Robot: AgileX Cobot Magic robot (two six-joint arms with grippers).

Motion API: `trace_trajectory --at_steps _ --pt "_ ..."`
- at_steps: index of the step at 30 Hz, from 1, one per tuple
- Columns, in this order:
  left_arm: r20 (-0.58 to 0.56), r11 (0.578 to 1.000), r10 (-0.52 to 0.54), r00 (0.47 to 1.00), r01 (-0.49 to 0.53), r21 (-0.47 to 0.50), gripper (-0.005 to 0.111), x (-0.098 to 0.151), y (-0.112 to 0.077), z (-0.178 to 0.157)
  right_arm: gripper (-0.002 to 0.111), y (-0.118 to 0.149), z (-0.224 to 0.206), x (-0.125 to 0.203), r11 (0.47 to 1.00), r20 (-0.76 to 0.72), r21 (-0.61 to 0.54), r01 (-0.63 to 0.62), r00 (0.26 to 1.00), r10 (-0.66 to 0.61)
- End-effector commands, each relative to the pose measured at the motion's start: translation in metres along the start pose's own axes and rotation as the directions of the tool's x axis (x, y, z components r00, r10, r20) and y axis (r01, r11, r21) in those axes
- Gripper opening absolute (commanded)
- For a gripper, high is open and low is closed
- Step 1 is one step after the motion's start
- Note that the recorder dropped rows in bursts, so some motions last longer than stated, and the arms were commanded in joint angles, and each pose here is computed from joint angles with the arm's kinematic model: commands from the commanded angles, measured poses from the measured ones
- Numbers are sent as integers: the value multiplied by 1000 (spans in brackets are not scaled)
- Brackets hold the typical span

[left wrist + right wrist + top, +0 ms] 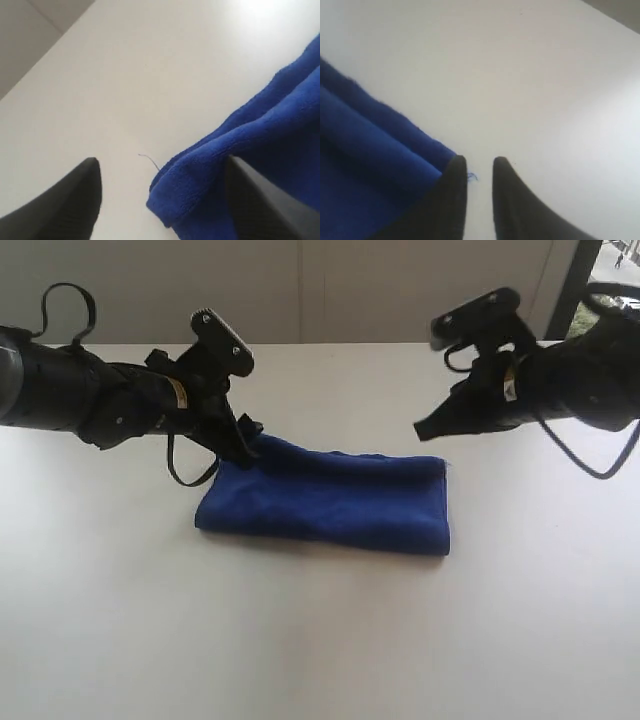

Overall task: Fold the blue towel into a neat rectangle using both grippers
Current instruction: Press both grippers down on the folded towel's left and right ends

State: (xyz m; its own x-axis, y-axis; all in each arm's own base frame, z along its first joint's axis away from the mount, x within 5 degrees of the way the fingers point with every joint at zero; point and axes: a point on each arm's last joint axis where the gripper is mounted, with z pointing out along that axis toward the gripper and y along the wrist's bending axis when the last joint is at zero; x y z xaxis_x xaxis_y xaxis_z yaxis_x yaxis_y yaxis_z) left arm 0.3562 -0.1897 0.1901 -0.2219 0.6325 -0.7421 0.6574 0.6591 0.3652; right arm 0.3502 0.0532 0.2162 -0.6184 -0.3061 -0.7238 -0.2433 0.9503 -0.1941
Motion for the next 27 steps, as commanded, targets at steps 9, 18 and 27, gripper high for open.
trace_trajectory --at_steps 9,18,27 --pt "-273 961 -274 922 273 -43 0 15 3 -19 0 7 -15 16 965 -250 -5 -261 935 252" --pt "-292 915 -396 871 401 -44 0 16 -5 -17 0 29 8 32 912 -379 -140 -386 871 311" --pt "-363 938 -316 876 346 20 0 25 -35 1 0 38 20 40 888 -428 -185 -422 848 313"
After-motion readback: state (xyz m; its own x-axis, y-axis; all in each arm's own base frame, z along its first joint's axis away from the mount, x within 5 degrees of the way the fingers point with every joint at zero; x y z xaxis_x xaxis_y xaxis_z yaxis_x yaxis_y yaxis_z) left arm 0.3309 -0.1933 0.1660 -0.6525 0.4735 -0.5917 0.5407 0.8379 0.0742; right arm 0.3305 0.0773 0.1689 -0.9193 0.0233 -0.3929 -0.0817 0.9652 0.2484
